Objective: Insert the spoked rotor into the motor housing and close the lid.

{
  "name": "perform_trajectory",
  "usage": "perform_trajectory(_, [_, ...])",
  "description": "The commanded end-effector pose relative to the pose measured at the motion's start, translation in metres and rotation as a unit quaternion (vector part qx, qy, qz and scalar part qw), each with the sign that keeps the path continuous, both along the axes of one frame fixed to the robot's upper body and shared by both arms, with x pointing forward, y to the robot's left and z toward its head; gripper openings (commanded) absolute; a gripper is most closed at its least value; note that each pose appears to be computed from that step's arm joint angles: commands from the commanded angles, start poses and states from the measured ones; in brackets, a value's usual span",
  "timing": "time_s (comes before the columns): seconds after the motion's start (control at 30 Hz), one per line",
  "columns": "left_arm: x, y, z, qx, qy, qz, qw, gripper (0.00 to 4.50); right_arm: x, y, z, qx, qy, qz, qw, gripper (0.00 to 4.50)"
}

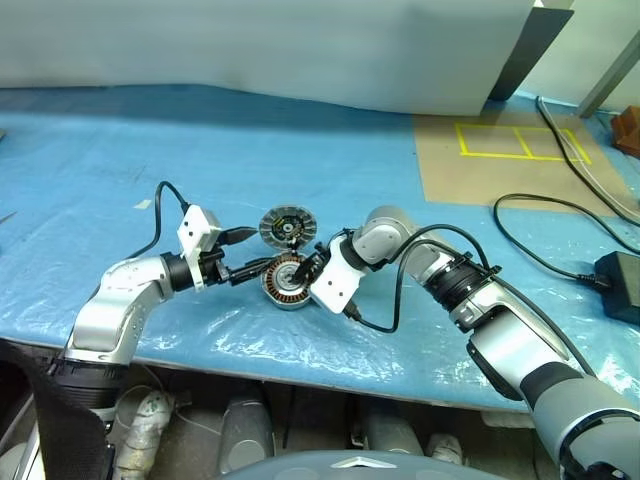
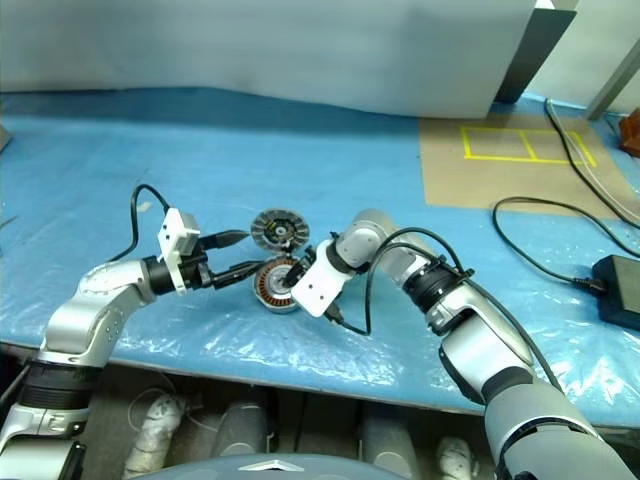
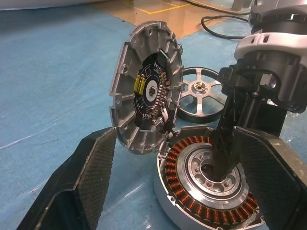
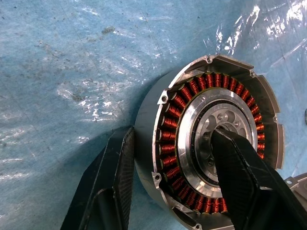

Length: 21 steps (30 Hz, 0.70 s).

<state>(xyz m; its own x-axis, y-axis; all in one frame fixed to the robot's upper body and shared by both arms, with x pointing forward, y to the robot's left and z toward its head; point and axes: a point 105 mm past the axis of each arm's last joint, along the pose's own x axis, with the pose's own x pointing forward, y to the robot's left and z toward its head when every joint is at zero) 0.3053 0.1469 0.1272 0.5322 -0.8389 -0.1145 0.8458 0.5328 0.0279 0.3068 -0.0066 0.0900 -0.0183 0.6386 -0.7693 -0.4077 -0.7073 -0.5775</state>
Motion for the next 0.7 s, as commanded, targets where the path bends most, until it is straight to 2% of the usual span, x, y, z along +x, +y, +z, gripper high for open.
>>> perform_trajectory(0.03, [-0.001,-0.005,0.012,-0.003,-0.023,-0.013,1.0,4.08,0.003,0.002,0.005,0.0,-0.018,0.012,1.0,2.44])
perform_trajectory(0.17, [-0.001,-0.006,0.012,-0.006,-0.02,-0.016,1.0,4.08,0.003,0.003,0.009,0.011,0.004,-0.001,1.0,3.69])
perform_trajectory(0.53, [-0.003,-0.006,0.01,-0.004,-0.01,-0.027,1.0,4.08,-0.015,-0.01,0.057,0.046,0.076,-0.018,0.996,3.69])
perform_trajectory(0.7, [-0.005,0.001,0.006,0.01,-0.008,-0.02,1.0,4.08,-0.014,-0.028,0.078,0.118,0.142,-0.108,0.977,3.69])
